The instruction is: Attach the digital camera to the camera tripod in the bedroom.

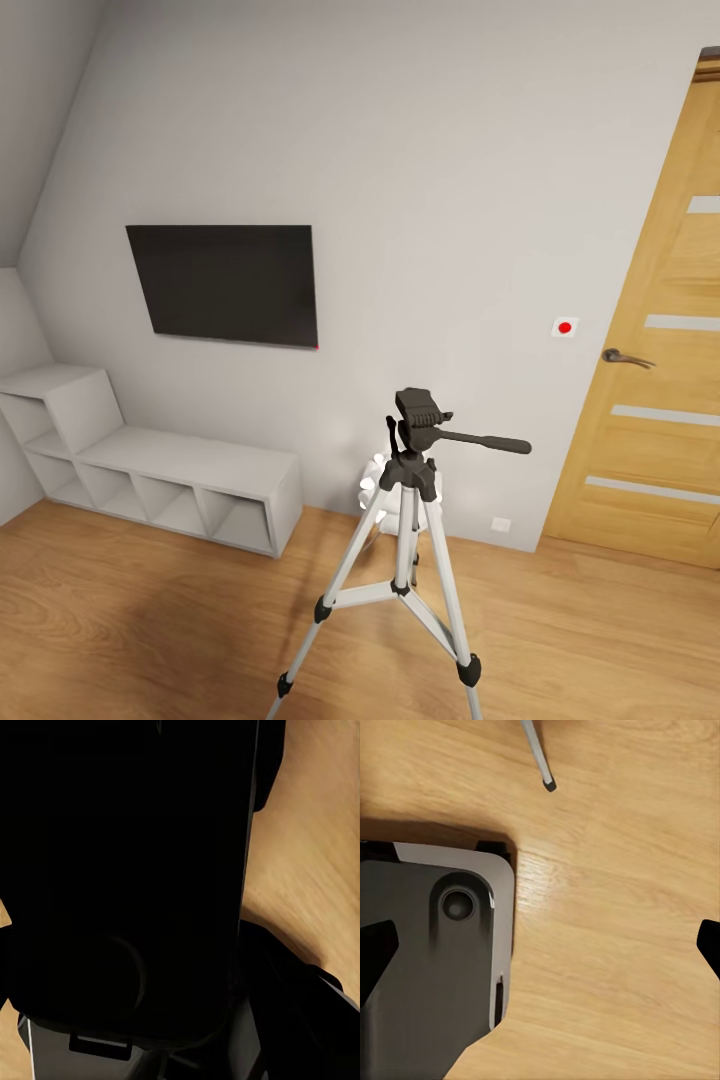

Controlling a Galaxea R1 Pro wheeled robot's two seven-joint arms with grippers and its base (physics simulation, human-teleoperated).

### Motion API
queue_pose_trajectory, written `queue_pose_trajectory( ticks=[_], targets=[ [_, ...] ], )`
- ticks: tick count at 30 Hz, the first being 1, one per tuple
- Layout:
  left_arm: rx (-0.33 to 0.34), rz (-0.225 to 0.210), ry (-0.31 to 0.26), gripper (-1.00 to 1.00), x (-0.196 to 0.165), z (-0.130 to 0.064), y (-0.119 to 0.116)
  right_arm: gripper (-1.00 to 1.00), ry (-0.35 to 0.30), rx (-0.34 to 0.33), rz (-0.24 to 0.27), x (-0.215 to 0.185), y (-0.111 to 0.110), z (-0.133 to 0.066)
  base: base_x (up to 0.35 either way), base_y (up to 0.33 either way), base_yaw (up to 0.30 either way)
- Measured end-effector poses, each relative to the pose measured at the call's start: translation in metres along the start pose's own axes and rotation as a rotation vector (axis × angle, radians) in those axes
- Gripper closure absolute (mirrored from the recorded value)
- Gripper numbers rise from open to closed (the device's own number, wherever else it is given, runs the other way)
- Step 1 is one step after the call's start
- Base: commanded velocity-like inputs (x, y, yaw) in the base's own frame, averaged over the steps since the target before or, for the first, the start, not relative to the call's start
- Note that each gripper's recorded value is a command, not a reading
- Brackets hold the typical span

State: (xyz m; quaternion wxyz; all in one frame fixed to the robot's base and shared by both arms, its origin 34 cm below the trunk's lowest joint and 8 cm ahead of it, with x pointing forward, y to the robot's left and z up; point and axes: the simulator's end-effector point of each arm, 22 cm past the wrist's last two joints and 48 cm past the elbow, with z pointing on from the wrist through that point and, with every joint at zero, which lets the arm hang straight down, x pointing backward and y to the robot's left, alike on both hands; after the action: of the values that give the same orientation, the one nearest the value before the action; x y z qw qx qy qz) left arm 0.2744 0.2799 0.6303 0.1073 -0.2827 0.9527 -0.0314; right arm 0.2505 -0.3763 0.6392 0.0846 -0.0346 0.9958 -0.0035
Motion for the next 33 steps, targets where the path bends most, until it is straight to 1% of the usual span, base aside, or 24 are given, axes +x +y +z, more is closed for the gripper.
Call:
queue_pose_trajectory(
  ticks=[11,17,29,33],
  targets=[
    [0.001,0.0,0.0,1.0,-0.0001,0.0,-0.0002,-1.0,-0.001,0.0,0.0,-0.0002,-0.0004,-0.0001,-0.002,0.0,0.0],
    [0.003,0.001,0.003,1.0,0.0016,0.0002,-0.0022,-1.0,-0.001,-0.001,0.001,-0.0003,0.0008,0.0003,-0.119,0.0,0.0],
    [0.005,0.003,0.003,1.0,0.002,0.0001,-0.0029,-1.0,0.0,-0.001,0.0,-0.0001,0.0011,0.0002,-0.017,0.0,0.0],
    [0.005,0.003,0.004,1.0,0.0022,0.0003,-0.0033,-1.0,0.0,-0.001,0.001,-0.0003,0.0007,0.0003,-0.19,0.0,0.0]
  ],
)
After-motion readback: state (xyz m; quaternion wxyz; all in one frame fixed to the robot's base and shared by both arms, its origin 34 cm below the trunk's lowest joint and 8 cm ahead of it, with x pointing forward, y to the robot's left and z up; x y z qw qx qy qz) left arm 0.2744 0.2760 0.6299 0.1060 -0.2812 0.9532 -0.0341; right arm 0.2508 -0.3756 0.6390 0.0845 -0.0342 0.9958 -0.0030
